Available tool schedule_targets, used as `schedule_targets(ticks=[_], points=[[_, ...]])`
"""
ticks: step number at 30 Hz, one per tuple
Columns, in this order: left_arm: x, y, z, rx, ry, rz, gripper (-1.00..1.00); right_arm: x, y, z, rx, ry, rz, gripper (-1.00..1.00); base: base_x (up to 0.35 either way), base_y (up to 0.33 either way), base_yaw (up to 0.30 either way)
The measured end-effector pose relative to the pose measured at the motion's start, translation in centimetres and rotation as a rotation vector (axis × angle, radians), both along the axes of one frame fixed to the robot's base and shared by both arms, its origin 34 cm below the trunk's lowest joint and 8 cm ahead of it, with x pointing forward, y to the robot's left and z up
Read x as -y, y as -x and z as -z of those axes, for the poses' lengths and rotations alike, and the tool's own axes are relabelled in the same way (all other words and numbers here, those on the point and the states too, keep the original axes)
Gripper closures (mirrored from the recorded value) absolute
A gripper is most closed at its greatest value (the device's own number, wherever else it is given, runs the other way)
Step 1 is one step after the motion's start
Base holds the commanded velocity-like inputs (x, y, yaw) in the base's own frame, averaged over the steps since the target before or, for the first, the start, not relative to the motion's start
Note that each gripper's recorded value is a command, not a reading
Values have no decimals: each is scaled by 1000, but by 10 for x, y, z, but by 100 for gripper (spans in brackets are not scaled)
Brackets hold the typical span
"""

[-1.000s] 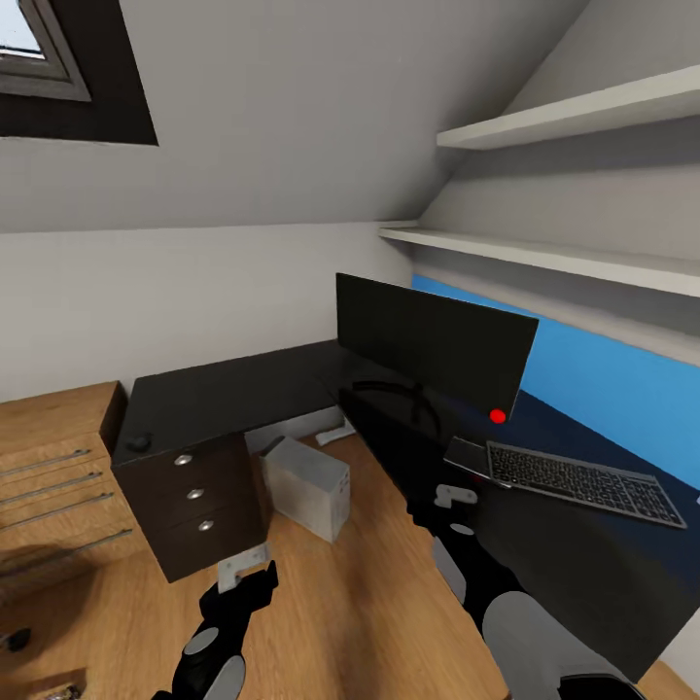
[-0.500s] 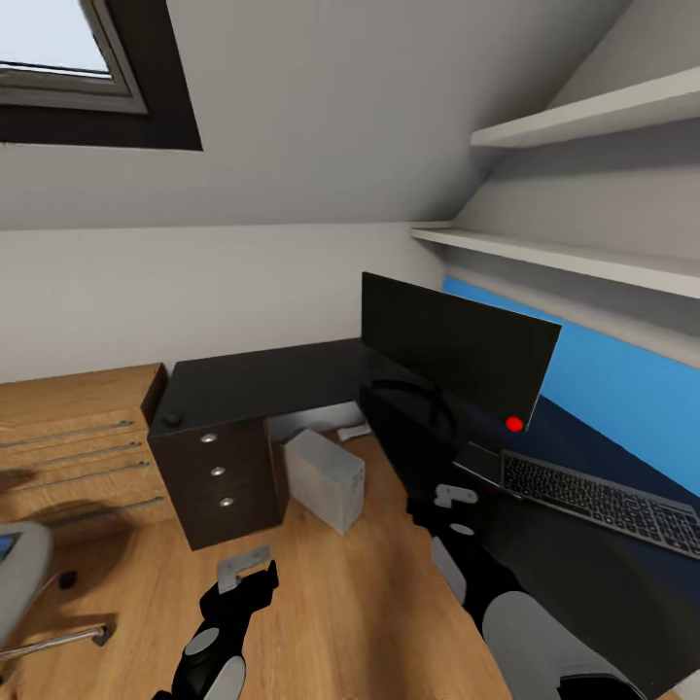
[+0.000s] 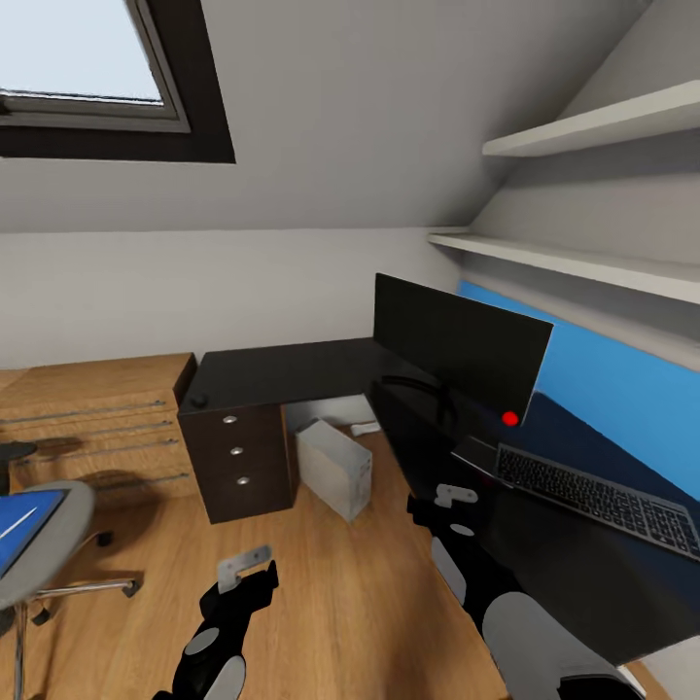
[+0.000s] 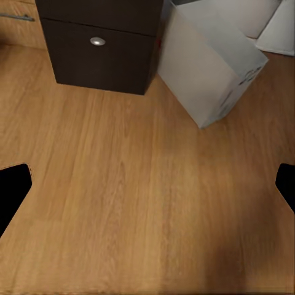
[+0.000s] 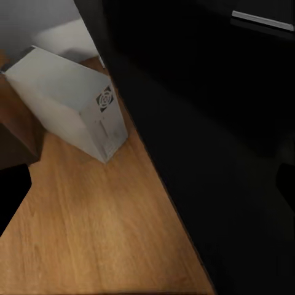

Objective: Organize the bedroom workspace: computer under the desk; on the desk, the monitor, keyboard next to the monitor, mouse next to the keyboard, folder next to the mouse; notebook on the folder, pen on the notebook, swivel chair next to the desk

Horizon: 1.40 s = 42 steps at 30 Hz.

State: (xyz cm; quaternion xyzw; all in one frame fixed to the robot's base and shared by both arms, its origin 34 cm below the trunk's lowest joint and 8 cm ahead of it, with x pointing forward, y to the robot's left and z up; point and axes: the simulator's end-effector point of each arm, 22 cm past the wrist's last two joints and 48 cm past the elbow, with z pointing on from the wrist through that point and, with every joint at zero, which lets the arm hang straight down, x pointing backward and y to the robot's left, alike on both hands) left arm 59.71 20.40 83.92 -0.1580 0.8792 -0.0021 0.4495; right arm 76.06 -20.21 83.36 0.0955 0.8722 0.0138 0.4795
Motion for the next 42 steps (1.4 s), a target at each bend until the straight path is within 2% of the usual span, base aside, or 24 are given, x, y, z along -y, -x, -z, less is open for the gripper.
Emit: schedule_targets(ticks=[19, 42], points=[[-1, -1, -4, 7, 0, -2, -100, 0, -1, -5, 8, 1, -1, -100, -161, -302, 226], [-5, -1, -4, 9, -7, -8, -100, 2, -1, -6, 10, 3, 1, -100, -101, -323, 18]])
